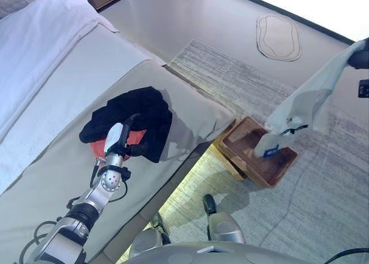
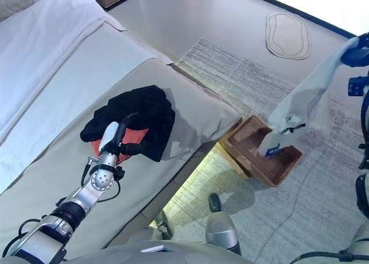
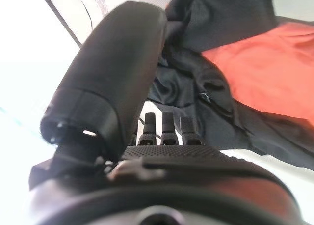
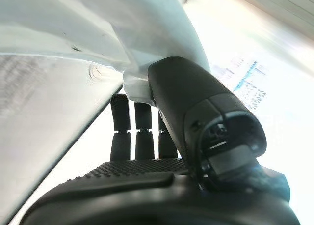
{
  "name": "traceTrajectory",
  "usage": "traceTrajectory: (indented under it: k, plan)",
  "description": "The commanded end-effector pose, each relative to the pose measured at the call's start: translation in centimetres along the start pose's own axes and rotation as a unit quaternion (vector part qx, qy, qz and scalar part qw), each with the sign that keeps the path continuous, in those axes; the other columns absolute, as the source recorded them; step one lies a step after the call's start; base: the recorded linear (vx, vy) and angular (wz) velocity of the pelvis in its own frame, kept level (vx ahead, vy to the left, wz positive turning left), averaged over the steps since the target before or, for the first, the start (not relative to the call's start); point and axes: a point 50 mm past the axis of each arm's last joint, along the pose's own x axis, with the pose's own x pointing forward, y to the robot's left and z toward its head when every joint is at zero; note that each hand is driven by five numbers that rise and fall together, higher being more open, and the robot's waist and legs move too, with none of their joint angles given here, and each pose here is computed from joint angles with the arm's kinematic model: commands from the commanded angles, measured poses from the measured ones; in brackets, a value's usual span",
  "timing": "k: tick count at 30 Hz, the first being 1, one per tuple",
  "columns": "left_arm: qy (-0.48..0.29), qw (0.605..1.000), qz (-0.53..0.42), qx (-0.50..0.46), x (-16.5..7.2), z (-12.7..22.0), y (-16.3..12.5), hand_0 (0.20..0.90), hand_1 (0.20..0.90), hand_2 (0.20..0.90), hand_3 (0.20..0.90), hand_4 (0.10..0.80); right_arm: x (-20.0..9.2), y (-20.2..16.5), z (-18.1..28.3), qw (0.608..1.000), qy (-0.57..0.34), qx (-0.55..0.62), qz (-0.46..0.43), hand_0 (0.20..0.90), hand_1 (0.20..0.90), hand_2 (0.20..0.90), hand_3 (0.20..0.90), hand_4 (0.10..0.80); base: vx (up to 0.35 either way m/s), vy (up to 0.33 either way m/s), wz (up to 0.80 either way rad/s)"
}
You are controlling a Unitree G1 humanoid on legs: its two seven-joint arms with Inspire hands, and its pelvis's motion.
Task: Pick up the clothes from the bed and place them into the basket
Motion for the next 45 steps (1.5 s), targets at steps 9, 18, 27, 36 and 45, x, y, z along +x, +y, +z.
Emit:
traceTrajectory:
  k: [9,18,27,36,45]
  plan:
    - [-0.064,0.998,0.003,0.009,1.0,1.8,0.1,0.900,0.900,0.900,0.900,0.800,-0.8,1.3,0.0,0.998,-0.055,0.004,0.012,0.300,0.300,0.300,0.200,0.100,0.004,-0.032,-0.05]
    - [-0.077,0.997,0.014,-0.001,1.4,2.7,0.0,0.900,0.900,0.900,0.900,0.800,-0.4,0.8,-1.0,0.999,-0.033,0.006,-0.010,0.300,0.300,0.300,0.200,0.100,-0.018,-0.006,-0.02]
    - [-0.081,0.997,0.013,-0.008,1.2,2.9,0.1,0.900,0.900,0.900,0.900,0.800,-0.3,-0.8,-1.9,0.998,-0.005,0.010,-0.059,0.300,0.300,0.300,0.200,0.100,0.000,-0.007,0.00]
    - [-0.092,0.995,0.013,-0.020,1.3,3.6,-0.5,0.900,0.900,0.900,0.900,0.800,-0.1,-1.9,-3.2,0.998,0.029,-0.018,-0.060,0.300,0.300,0.300,0.200,0.100,0.000,0.000,0.00]
    - [-0.099,0.995,0.015,-0.027,1.2,4.0,-0.8,0.900,0.900,0.900,0.900,0.800,-0.3,-1.9,-4.9,0.994,0.065,-0.050,-0.066,0.900,0.900,0.900,0.900,0.800,0.000,0.000,0.00]
